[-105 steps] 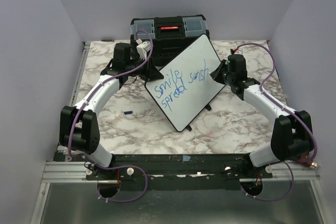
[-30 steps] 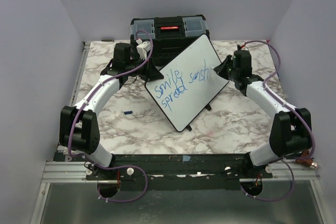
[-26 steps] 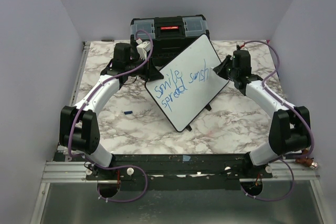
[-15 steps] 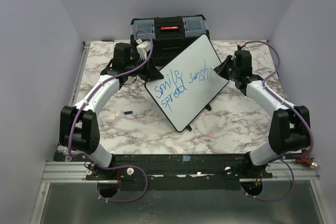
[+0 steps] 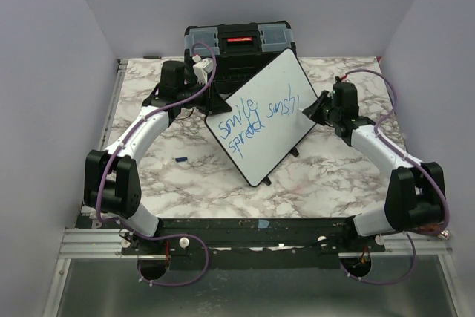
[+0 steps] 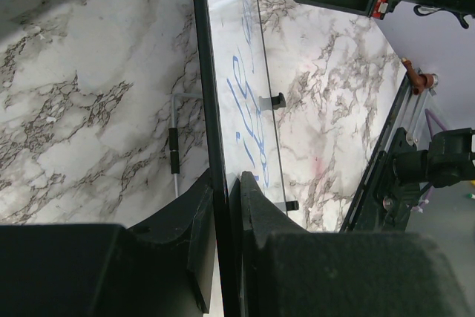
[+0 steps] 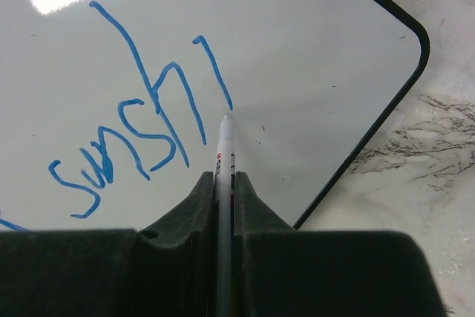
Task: Write a sentence on the whiteboard
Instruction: Write a sentence on the whiteboard stand.
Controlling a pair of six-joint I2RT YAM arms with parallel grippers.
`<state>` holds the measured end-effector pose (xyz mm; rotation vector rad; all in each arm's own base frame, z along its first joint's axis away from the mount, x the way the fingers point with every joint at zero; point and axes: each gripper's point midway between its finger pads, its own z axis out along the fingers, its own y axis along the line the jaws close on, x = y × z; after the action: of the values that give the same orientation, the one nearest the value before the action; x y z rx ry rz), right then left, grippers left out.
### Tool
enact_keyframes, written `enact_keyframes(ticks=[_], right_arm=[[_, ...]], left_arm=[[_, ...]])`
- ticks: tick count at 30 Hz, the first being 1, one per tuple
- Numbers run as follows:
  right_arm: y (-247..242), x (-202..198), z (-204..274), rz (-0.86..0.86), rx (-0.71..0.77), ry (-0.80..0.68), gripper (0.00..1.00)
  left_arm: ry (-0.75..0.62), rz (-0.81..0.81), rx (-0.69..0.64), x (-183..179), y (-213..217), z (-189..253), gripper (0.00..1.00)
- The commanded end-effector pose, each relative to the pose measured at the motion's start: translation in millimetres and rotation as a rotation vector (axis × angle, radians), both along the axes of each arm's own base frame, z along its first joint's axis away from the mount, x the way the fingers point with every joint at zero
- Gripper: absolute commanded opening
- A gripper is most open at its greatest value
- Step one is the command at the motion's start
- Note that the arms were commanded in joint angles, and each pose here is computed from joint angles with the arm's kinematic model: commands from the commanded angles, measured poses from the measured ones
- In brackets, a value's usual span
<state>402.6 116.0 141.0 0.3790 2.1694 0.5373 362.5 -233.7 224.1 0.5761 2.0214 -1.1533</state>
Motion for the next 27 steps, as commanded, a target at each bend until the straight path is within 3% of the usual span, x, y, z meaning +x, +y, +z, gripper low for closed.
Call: enact_keyframes(ticks=[1,11,27], right_arm=[[1.0,-8.7,21.4,0.025,-0.006,-0.032,0.01],[2.2,11.8,64.2,0.011,0.0,-0.118,0.01],[10.5,42.2,71.8,0.015,0.022,-0.14,0.01]], left_arm=[[-0.201,-0.028,0.004,8.0,-2.9,29.0,0.0],[-0.204,-0.028,0.004,6.3,-2.3,30.5,0.0],[-0.208,-0.028,0.005,6.8,-2.3,30.8,0.0]])
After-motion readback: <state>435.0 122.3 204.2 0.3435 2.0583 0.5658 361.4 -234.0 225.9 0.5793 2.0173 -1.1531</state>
